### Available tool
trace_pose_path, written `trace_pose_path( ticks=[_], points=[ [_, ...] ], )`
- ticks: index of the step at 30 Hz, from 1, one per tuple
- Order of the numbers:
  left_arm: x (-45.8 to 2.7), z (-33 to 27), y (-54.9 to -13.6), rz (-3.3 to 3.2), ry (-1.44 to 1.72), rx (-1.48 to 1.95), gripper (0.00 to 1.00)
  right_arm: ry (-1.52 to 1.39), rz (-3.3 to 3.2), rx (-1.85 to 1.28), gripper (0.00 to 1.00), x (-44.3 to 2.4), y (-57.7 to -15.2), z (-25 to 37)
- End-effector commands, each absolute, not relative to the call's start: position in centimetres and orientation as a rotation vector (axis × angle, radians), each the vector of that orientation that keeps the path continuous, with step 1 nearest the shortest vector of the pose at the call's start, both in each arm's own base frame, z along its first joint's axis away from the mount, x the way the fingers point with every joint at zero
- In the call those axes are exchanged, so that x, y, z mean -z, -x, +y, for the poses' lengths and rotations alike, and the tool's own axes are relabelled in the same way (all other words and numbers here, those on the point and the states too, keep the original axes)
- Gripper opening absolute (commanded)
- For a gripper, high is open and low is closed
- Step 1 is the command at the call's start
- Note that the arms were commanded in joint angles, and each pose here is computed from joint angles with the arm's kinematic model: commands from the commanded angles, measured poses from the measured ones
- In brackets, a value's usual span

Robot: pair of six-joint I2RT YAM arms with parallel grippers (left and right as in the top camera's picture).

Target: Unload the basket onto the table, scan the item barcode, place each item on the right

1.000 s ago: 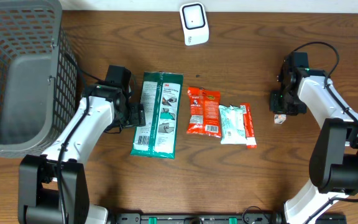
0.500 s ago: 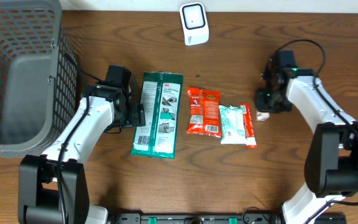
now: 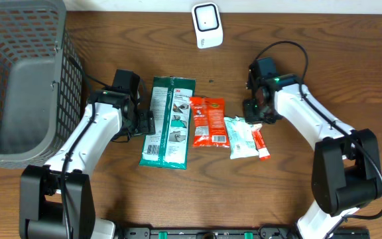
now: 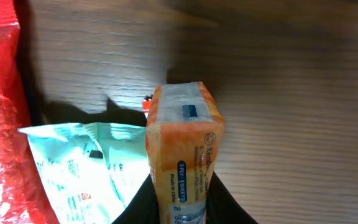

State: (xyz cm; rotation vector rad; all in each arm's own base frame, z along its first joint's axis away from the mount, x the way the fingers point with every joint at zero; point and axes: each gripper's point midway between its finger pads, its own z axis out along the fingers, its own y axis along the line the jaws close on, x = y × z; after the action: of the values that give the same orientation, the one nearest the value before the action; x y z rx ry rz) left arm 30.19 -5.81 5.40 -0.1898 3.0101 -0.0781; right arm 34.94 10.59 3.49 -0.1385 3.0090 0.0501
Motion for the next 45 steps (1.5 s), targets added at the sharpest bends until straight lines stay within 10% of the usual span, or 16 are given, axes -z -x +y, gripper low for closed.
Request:
trace_pose_path(
  ticks=[1,32,45],
  points=[
    [-5.5,-5.7,-30.3,3.005,0.196,0.066,0.86,0.099,2.967,-0.066,0.15,-5.2,-35.4,11.7],
    [-5.5,-5.7,-30.3,3.005,0.196,0.066,0.86,-0.157,2.894,0.447,0.14,-4.1,-36.2,0.2],
    [-5.5,-5.7,-30.3,3.005,0.195,0.066,0.86,-0.195,2.962,0.128,0.41,-3.2,-35.7,3.7]
  ],
)
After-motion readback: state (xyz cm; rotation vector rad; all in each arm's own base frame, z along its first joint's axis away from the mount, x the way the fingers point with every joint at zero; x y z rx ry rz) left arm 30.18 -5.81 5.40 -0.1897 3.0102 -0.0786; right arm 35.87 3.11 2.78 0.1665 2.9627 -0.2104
